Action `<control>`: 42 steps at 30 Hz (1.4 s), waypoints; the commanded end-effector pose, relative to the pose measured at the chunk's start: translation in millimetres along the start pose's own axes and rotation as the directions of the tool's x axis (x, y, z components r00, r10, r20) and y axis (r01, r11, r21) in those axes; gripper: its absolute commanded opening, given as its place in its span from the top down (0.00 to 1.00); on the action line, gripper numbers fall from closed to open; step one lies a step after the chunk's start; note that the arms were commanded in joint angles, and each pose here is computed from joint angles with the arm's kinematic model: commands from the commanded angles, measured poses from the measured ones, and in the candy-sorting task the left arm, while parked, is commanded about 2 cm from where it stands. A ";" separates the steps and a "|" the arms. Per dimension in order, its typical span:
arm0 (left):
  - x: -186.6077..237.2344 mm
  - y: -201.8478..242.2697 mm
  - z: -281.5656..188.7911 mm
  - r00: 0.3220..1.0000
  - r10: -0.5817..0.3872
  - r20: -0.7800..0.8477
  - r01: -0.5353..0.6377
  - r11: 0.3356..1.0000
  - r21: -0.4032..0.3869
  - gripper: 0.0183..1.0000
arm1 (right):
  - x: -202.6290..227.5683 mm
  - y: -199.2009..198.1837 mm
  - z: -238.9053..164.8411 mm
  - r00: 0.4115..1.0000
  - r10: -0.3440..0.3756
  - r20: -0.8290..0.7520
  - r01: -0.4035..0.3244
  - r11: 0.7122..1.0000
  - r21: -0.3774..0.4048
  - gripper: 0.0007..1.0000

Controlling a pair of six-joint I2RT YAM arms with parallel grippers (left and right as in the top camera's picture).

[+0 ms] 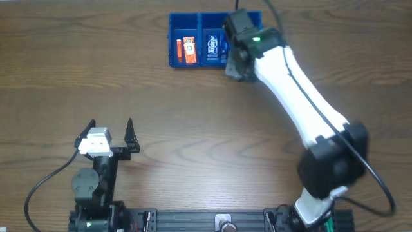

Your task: Sort Candies Into Trays

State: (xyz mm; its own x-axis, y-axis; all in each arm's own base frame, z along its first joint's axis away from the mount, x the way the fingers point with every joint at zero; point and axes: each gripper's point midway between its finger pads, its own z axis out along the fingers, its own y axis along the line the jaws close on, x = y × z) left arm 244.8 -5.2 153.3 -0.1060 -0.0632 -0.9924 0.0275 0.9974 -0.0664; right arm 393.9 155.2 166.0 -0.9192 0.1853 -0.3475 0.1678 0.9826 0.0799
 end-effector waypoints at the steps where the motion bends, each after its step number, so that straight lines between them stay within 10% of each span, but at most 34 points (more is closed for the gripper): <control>1: 16.5 -0.5 0.8 0.999 0.008 -0.051 -0.008 1.000 0.008 0.00 | -54.4 -18.5 -30.8 0.975 -0.109 0.193 0.096 0.993 0.074 0.83; 12: 16.5 -0.5 0.8 0.999 0.008 -0.051 -0.008 1.000 0.008 0.00 | -155.7 -6.5 -20.8 0.826 -0.271 0.495 0.258 0.961 0.096 0.86; 38: 16.5 -0.5 0.8 0.999 0.008 -0.051 -0.008 1.000 0.008 0.00 | -162.2 2.0 70.8 0.855 -0.262 0.448 0.253 0.964 0.081 0.86; 42: 16.5 -0.5 0.8 0.999 0.008 -0.051 -0.008 1.000 0.008 0.00 | -160.3 7.7 71.3 0.857 -0.260 0.445 0.267 0.963 0.048 0.72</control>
State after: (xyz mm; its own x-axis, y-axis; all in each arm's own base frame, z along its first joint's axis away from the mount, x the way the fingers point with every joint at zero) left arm 244.8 -5.2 153.1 -0.1067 -0.0632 -0.9923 0.0274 0.9974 -0.0665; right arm 563.6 137.9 159.7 -0.6674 -0.1015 -0.7378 -0.0637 0.9948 -0.0792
